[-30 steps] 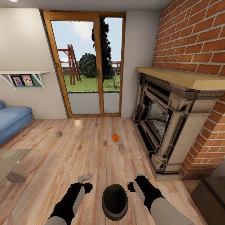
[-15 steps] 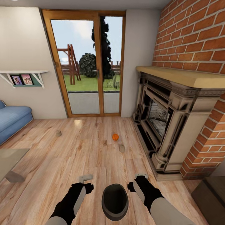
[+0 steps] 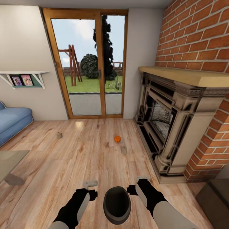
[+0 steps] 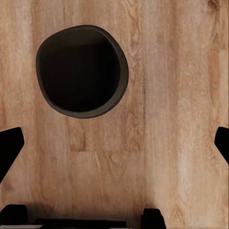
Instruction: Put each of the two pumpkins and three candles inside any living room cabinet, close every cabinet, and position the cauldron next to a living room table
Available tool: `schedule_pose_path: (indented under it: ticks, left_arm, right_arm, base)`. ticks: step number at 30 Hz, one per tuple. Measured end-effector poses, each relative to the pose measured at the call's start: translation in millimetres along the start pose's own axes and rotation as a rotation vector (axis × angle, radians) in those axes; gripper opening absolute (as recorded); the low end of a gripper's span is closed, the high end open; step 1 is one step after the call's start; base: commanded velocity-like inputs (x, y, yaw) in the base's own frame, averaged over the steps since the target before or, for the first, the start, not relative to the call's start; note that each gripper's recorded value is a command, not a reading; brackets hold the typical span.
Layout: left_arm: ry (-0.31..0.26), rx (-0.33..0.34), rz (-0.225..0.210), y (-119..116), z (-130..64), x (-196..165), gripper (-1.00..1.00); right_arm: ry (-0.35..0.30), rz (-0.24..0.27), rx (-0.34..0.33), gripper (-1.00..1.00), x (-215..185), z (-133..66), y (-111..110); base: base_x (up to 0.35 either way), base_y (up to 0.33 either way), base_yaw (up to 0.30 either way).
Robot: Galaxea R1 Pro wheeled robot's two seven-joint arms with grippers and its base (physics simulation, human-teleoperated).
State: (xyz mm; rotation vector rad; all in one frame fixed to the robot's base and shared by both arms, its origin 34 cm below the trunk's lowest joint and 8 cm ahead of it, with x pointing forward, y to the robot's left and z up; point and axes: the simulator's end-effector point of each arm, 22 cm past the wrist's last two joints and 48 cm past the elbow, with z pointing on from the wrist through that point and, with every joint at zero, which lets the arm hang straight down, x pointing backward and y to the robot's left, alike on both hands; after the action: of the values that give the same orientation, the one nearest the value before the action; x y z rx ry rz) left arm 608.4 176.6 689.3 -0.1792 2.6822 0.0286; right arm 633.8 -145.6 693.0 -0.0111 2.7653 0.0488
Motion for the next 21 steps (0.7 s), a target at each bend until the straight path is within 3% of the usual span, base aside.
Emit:
schedule_pose_path:
  ticks: [4,9,21]
  left_arm:
    - [0.006,0.006,0.024,-5,5.7,6,1.00]
    - [0.002,0.013,0.063,-13,11.4,10,1.00]
    - [-0.002,0.016,0.071,-15,27.0,16,1.00]
  right_arm:
    - [-0.002,-0.001,-0.053,1.00,1,4.8,11]
    - [-0.003,-0.001,-0.062,1.00,3,11.3,13]
    - [-0.018,0.001,-0.064,1.00,5,27.5,13]
  base:
    - [0.000,0.000,0.000]
    - [0.000,0.000,0.000]
    - [0.000,0.000,0.000]
